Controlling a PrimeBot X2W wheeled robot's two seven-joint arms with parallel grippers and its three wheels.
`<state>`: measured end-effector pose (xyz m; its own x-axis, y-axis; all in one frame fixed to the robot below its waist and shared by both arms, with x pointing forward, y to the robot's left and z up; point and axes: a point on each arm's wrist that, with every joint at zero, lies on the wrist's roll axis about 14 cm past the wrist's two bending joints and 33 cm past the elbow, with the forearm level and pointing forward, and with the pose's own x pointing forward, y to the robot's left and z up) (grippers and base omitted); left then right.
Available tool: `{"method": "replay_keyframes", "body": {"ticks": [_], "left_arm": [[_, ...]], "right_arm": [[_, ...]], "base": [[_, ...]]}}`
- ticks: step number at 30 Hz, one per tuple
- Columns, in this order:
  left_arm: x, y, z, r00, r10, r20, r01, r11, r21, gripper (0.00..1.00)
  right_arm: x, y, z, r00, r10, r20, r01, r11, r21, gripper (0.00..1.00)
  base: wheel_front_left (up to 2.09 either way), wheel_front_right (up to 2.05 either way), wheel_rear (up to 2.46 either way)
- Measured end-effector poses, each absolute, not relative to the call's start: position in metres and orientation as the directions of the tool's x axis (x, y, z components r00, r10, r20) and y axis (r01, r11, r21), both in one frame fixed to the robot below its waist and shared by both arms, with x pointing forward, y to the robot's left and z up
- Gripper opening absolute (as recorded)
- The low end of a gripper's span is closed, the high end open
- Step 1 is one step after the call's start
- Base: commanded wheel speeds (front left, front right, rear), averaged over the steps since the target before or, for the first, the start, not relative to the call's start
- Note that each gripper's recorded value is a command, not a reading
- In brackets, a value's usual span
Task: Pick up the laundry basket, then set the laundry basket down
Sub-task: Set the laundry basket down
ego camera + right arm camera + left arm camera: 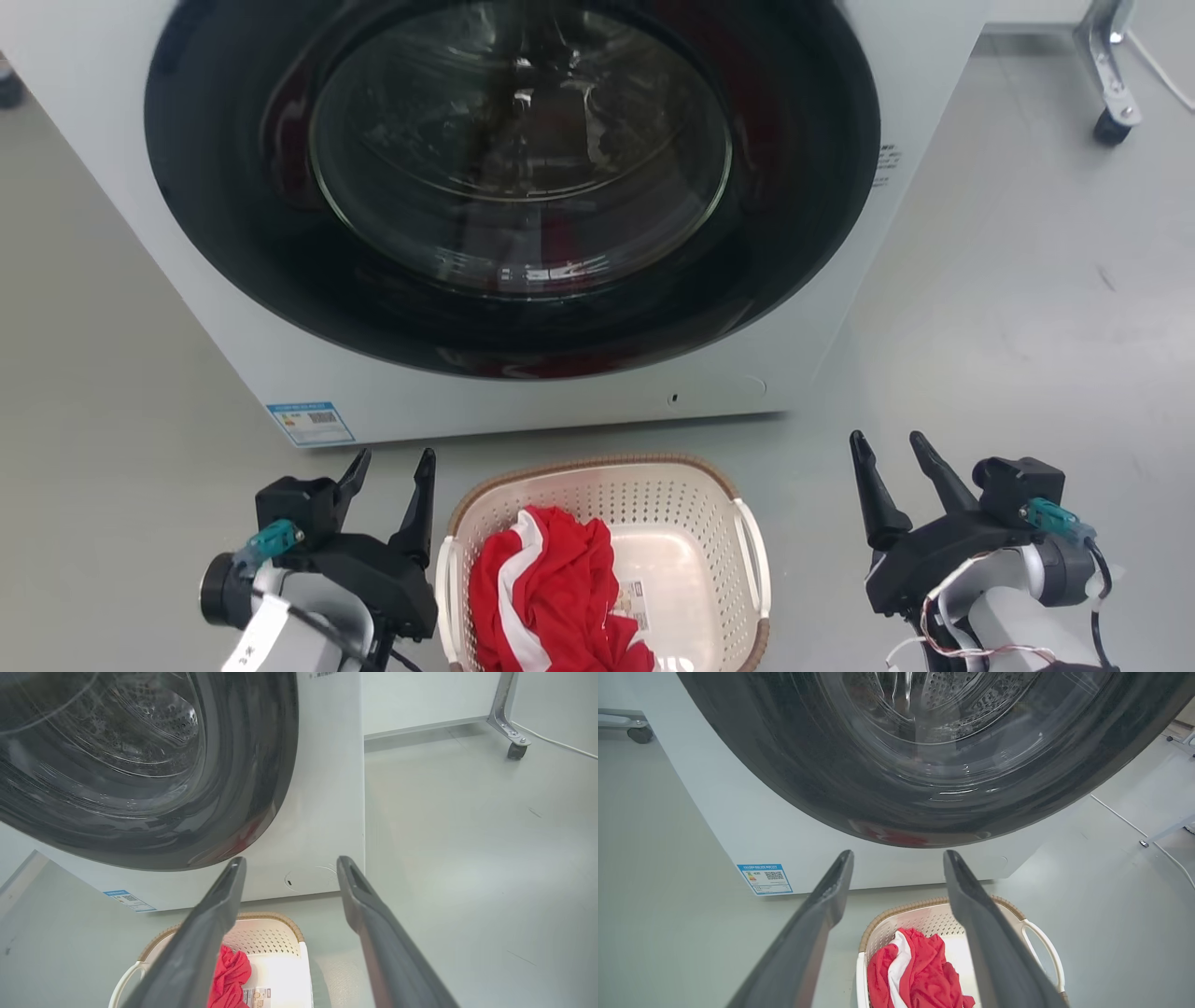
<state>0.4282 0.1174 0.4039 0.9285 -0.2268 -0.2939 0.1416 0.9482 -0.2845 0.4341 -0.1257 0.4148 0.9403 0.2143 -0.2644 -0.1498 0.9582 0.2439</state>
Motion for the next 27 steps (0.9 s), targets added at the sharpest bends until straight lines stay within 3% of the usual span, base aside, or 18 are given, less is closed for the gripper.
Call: {"method": "replay_keyframes", "body": {"ticks": [17, 27], "left_arm": [[0.387, 0.12, 0.49, 0.983, -0.181, -0.007, 0.174, 0.956, -0.237, 1.0], [0.36, 0.134, 0.501, 0.991, -0.132, 0.033, 0.136, 0.968, -0.21, 1.0]], "right_arm": [[0.397, -0.136, 0.496, 0.987, 0.159, 0.004, -0.157, 0.973, 0.17, 1.0], [0.37, -0.149, 0.515, 0.991, 0.112, 0.073, -0.122, 0.98, 0.159, 1.0]], "base": [[0.0, 0.0, 0.0], [0.0, 0.0, 0.0]]}}
